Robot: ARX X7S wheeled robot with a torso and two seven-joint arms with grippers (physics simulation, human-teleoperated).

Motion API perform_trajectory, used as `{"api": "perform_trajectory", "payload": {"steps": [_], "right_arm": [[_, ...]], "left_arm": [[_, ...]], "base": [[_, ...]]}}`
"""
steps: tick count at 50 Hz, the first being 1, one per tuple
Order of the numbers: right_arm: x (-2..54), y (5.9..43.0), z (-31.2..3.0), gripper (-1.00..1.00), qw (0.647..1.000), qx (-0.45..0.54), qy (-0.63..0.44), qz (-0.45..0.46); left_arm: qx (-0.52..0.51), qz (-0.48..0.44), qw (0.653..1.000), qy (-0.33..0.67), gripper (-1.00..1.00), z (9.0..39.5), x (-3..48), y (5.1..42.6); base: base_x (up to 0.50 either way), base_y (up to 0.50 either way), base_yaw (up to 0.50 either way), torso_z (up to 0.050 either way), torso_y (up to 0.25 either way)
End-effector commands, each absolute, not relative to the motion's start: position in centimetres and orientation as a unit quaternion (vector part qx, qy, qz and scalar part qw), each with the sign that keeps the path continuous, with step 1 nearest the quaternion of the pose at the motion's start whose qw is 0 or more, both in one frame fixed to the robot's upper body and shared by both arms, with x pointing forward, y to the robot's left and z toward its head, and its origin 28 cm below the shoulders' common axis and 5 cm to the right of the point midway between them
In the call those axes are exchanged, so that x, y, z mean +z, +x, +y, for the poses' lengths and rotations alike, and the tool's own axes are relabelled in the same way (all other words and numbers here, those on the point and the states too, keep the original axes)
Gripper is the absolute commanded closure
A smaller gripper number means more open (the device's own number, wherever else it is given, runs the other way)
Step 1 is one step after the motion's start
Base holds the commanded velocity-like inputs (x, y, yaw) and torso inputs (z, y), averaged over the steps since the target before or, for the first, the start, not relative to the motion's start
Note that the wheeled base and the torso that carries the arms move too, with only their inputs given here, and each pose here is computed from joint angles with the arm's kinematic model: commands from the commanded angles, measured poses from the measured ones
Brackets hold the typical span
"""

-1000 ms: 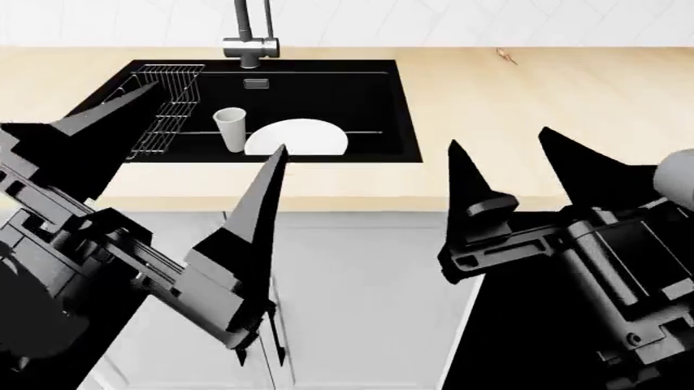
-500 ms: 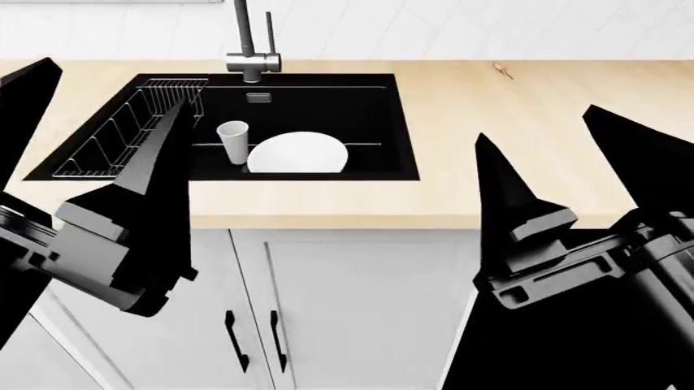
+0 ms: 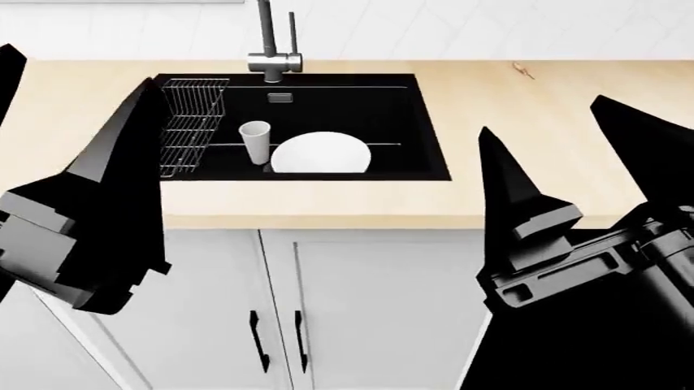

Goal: Pick the cup and bowl from the sink and place them on the counter for drying.

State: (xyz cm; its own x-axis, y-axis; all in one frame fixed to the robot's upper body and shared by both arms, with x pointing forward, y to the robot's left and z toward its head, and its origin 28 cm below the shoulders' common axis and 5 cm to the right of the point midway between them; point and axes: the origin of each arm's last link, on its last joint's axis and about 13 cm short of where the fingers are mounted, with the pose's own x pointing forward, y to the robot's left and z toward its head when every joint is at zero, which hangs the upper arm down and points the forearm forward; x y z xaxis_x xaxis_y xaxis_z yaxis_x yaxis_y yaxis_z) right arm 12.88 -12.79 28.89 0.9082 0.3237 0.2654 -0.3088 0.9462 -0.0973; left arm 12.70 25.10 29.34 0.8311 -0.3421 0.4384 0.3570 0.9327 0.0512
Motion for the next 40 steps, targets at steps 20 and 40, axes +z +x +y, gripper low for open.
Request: {"api": "perform_trajectory", "payload": {"steps": [20, 40], "right_arm": [[28.59, 13.14, -12.53, -1.0, 0.975, 0.168, -0.037, -0.141], [28.57, 13.23, -12.56, -1.0, 0.975, 0.167, -0.04, -0.141]], "left_arm": [[-0.182, -0.24, 0.953, -0.022, -1.0, 25.17, 29.39, 12.6], [-0.183, -0.243, 0.952, -0.021, -1.0, 25.09, 29.57, 12.59]], "base": [[0.0, 0.5, 0.0, 0.0, 0.0], [0.0, 0.5, 0.0, 0.0, 0.0]]}}
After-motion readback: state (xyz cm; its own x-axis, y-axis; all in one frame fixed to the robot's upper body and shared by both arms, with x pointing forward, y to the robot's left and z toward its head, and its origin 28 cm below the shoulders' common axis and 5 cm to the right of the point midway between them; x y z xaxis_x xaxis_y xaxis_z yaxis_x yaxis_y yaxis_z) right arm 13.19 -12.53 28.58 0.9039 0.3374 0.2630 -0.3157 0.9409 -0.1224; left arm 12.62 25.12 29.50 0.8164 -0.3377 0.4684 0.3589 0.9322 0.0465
